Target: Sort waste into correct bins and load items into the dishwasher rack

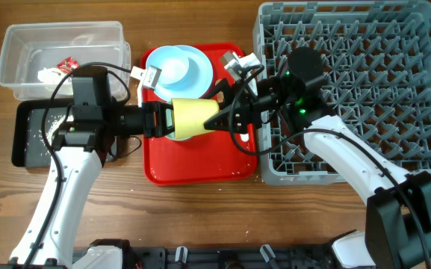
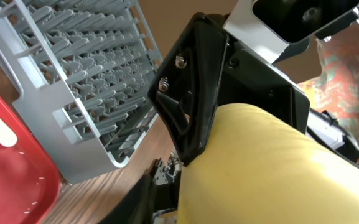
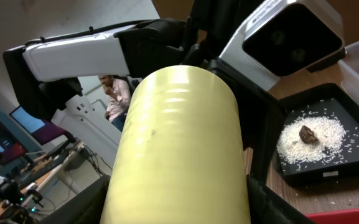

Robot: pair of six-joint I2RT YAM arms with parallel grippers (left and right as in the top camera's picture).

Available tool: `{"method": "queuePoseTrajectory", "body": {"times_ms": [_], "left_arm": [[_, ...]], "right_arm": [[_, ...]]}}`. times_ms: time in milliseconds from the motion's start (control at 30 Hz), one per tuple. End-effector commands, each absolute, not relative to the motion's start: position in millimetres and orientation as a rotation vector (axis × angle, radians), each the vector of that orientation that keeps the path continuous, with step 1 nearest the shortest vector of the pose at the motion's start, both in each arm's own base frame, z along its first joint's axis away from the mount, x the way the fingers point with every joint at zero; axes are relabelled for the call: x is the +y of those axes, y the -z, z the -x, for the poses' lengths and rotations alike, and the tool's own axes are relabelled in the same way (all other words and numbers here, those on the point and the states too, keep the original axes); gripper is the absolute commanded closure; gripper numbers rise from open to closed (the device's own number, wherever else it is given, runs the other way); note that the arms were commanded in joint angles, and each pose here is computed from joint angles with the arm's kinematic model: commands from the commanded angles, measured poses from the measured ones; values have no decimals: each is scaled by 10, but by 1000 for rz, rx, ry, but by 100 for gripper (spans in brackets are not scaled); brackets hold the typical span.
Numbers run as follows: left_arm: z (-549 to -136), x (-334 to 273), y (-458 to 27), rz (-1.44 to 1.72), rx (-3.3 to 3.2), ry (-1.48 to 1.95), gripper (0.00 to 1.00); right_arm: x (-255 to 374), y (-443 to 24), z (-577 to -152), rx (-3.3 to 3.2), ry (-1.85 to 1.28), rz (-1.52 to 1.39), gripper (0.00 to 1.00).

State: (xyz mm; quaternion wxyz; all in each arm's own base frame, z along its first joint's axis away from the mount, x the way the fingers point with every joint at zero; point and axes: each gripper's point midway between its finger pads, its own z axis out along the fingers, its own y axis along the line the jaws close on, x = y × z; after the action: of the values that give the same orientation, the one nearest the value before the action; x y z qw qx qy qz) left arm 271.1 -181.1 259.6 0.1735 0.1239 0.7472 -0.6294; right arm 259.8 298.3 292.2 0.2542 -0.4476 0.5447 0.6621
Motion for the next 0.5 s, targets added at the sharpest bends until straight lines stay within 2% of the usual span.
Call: {"method": "queuePoseTrajectory", "body": {"times_ms": [0, 467], "left_arm": [[-2716, -1813, -2575, -353, 2120, 1785, 66], [-2720, -1813, -2572, -351, 2122, 1781, 66]], "right_arm": [[2997, -2924, -2558, 1441, -1800, 1266, 53], [2610, -2841, -2884, 1504, -1747, 1161, 53]]}}
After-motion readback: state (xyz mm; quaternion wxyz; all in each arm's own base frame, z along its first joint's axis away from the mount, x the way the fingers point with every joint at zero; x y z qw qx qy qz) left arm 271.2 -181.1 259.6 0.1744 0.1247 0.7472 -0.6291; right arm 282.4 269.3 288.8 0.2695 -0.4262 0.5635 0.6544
